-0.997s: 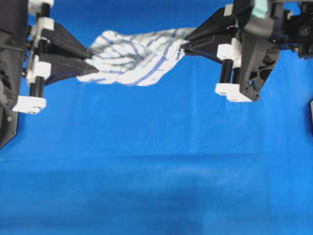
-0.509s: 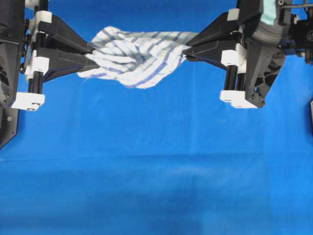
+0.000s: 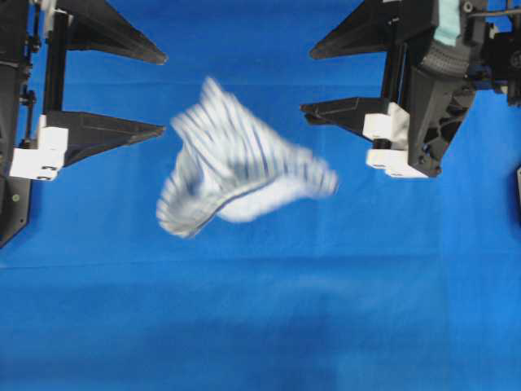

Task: Lift the towel with both arms.
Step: 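Open both grippers, drop the towel, and pull grippers outward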

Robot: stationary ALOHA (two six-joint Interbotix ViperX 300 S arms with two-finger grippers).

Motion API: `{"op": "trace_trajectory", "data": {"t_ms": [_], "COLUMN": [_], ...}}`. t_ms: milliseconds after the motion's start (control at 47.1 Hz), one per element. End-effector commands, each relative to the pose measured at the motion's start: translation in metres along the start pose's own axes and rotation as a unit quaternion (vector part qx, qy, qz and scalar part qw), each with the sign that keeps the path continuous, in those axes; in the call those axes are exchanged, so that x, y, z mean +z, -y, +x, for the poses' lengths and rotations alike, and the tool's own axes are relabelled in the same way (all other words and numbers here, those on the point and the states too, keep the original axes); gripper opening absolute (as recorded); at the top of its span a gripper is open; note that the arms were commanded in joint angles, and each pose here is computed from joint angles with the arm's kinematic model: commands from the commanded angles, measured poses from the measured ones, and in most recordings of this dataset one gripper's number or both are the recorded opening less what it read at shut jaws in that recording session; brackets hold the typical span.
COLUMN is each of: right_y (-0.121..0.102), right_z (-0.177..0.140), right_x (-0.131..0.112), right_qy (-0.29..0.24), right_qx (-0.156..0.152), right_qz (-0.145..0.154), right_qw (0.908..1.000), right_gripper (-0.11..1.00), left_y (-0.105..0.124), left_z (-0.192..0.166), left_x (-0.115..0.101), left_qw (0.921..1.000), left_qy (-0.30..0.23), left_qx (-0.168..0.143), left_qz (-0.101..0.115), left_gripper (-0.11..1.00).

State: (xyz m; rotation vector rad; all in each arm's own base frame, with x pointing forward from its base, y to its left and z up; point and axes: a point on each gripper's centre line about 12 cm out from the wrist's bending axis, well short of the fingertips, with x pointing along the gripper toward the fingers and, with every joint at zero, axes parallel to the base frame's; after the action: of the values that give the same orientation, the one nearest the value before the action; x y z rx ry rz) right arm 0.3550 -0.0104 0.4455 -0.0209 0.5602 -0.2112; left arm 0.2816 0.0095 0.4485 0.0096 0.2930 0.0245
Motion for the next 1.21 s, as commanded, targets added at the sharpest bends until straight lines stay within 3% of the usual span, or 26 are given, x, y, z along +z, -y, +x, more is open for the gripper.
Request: {"op": "trace_trajectory", "data": {"t_ms": [0,212,552,891,1188], "right_y": [0.003,0.001,-0.008,-0.022,-0.03], "right_z": [-0.013,-0.008,0.028,0.068,0.109], "right_x": [0.009,0.003,-0.038,-0.092,-0.146], "right_qy": [0.021,0.012,-0.011,-0.019,-0.07], "right_qx": [0.001,0.002,0.015,0.044,0.051], "right_qz": [0.003,0.007,0.007,0.004,0.01], "right_qw": [0.9998,0.9999,0.9998,0.9988,0.9962], "right_gripper": [0.66,0.66,0.66,0.66,0.66], "left_y": [0.0,0.0,0.0,0.0,0.001], "left_z": [-0.005,0.001,0.028,0.043,0.052], "left_x": [0.006,-0.004,-0.058,-0.117,-0.165], "left_qw": [0.9999,1.0,1.0,0.9999,0.9991], "left_qy": [0.015,0.003,-0.008,-0.009,-0.042], "left_qx": [0.001,0.001,0.002,0.004,0.005], "left_qz": [-0.001,-0.002,0.001,0.001,0.0], "left_gripper": [0.92,0.91,0.91,0.91,0.91]}}
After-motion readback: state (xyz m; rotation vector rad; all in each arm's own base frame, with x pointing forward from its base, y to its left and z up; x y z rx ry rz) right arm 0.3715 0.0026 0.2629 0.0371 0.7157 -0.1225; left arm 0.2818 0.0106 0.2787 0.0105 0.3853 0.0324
